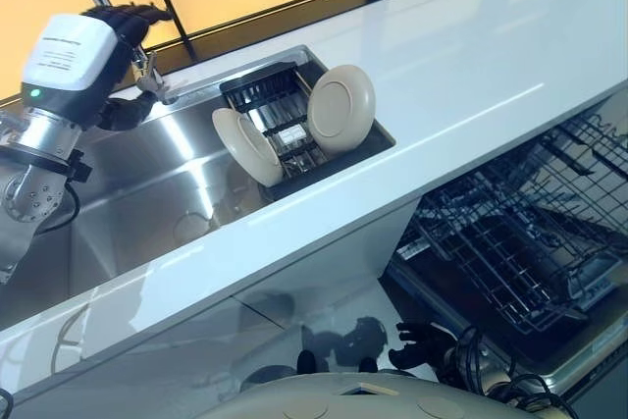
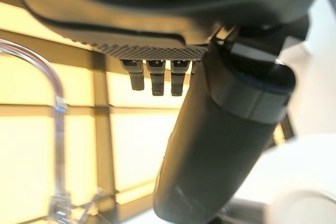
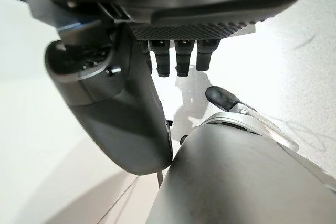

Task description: Pick up plates and place into dishwasher.

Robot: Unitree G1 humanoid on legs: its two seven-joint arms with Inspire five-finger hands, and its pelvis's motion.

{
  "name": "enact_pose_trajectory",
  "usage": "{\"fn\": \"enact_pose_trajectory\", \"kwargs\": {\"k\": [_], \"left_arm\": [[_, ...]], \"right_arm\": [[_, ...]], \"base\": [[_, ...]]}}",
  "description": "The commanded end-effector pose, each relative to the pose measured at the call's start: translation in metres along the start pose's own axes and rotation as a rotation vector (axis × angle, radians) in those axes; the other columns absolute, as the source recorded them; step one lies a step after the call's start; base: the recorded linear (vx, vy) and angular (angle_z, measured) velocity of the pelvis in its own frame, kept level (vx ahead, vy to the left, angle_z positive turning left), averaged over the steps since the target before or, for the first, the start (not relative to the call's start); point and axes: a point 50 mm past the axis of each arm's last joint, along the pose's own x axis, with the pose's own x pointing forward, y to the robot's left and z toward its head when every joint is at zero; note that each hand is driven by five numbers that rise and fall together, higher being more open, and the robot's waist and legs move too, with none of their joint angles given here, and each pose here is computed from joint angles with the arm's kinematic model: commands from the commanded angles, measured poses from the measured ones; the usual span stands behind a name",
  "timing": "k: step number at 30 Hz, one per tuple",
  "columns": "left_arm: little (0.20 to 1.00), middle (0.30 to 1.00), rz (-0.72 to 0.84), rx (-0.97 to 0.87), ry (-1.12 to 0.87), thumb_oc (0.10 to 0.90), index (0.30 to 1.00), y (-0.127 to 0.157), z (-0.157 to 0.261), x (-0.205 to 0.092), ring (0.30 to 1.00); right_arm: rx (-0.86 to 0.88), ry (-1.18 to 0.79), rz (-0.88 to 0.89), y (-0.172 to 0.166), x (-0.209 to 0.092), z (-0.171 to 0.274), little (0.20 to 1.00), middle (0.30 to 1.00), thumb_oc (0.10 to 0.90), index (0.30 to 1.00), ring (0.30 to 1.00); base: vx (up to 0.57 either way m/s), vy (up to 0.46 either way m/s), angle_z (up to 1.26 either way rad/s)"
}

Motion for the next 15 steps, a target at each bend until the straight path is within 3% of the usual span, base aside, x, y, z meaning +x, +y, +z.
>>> {"fn": "enact_pose_trajectory", "kwargs": {"k": [1,11,15], "left_arm": [[0.9,0.9,0.212,0.124,0.017,0.8,0.9,0.065,-0.015,0.024,0.9],[0.9,0.9,0.046,0.203,-0.059,0.8,0.9,0.041,0.004,0.039,0.9],[0.9,0.9,-0.106,0.251,-0.03,0.8,0.9,0.024,0.004,0.042,0.9]], "right_arm": [[-0.09,0.051,0.032,-0.005,-0.005,-0.013,0.9,0.9,0.8,0.9,0.9],[-0.095,0.039,0.034,-0.007,-0.005,-0.01,0.9,0.9,0.8,0.9,0.9],[-0.09,0.042,0.03,-0.009,-0.005,-0.009,0.9,0.9,0.8,0.9,0.9]], "base": [[0.0,0.0,0.0],[0.0,-0.012,-0.04],[-0.01,-0.015,-0.09]]}}
